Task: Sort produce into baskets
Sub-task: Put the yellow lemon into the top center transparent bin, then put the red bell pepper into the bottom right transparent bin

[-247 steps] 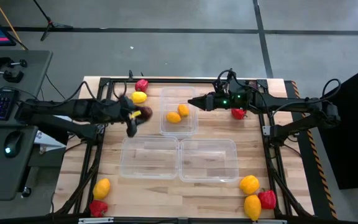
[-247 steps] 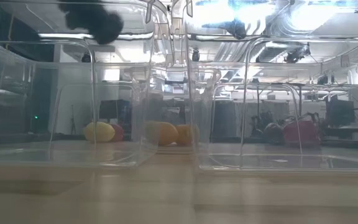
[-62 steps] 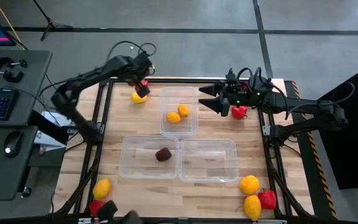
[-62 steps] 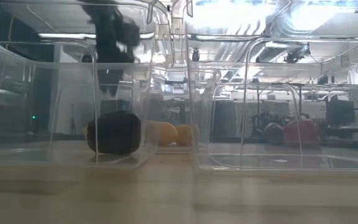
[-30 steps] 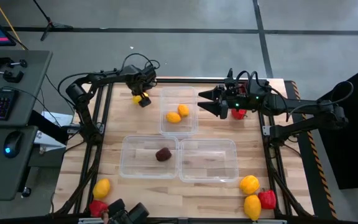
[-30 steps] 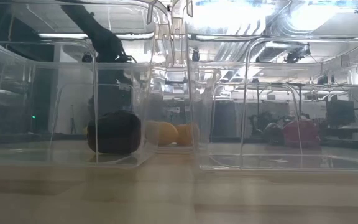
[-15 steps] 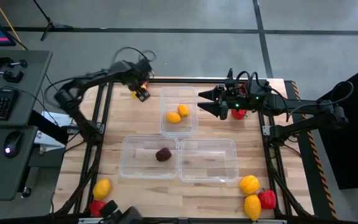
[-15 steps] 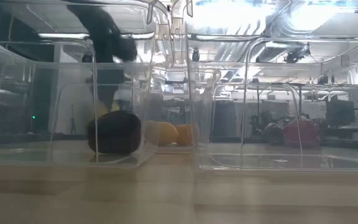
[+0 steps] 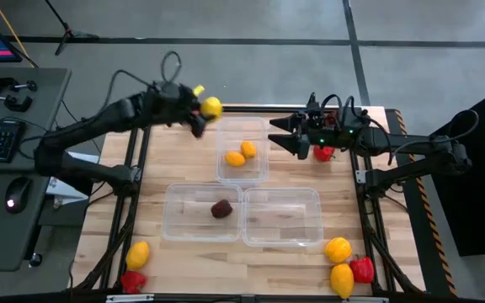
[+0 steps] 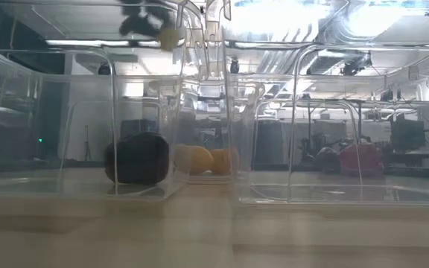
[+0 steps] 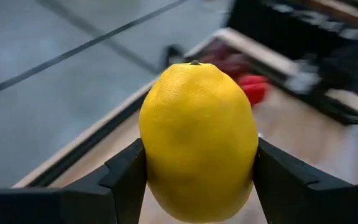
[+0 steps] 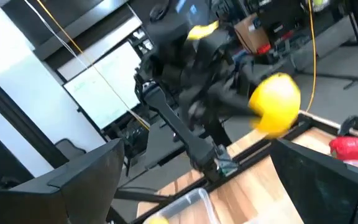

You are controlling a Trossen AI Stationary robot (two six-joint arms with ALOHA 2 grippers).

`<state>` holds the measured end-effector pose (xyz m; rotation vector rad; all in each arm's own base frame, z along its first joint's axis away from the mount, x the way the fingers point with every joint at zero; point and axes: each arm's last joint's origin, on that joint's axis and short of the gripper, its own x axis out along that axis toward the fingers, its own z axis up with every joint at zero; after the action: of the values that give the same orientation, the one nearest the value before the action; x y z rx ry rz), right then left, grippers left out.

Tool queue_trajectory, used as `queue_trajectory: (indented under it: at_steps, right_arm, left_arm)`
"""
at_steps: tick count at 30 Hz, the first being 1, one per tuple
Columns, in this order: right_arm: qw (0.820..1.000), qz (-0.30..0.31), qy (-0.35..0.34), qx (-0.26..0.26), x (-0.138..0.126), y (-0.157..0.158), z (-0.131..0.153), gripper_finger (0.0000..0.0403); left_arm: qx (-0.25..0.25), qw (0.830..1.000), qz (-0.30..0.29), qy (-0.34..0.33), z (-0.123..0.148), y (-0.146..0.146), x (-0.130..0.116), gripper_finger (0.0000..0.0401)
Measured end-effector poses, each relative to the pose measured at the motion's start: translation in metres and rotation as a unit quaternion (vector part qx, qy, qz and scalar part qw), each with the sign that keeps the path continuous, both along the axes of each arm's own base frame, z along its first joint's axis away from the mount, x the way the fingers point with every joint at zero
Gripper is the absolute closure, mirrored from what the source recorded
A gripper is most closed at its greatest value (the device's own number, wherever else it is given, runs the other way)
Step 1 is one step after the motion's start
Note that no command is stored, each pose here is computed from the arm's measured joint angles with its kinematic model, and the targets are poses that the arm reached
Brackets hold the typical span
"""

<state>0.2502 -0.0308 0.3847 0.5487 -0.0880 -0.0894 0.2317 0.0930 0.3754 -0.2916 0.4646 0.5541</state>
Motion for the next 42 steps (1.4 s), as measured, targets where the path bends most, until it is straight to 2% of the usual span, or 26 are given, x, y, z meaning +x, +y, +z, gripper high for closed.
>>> queue_trajectory:
  at_steps: [3,7,12,18,26,36,42]
  right_arm:
    - [1.000,-0.001,-0.009,-0.014,0.000,0.000,0.002,0.0011]
    - [1.000,-0.002,-0.011,-0.020,0.000,0.000,0.003,0.0011]
    - [1.000,-0.002,-0.011,-0.021,0.000,0.000,0.003,0.0011]
    - [1.000,-0.001,-0.011,-0.021,0.000,0.000,0.003,0.0011]
    - [0.999,-0.002,-0.010,-0.033,0.000,0.000,0.003,0.0011]
    - [1.000,-0.002,-0.013,-0.025,0.000,0.000,0.003,0.0011]
    - [0.999,-0.012,-0.018,-0.023,-0.001,-0.001,0.004,0.0011]
  left_arm:
    - [0.011,0.999,-0.043,-0.017,-0.008,-0.018,0.032,0.0173]
    - [0.032,0.996,-0.083,-0.014,-0.029,-0.027,0.071,0.0161]
    - [0.011,0.996,-0.086,-0.002,-0.053,-0.031,0.097,0.0153]
    - [-0.003,0.996,-0.082,0.028,-0.065,-0.030,0.100,0.0151]
    - [0.008,0.995,-0.101,0.000,-0.060,-0.030,0.103,0.0146]
    - [0.027,0.994,-0.107,0.005,-0.056,-0.029,0.099,0.0056]
    - [0.047,0.992,-0.115,-0.014,-0.029,-0.033,0.075,0.0049]
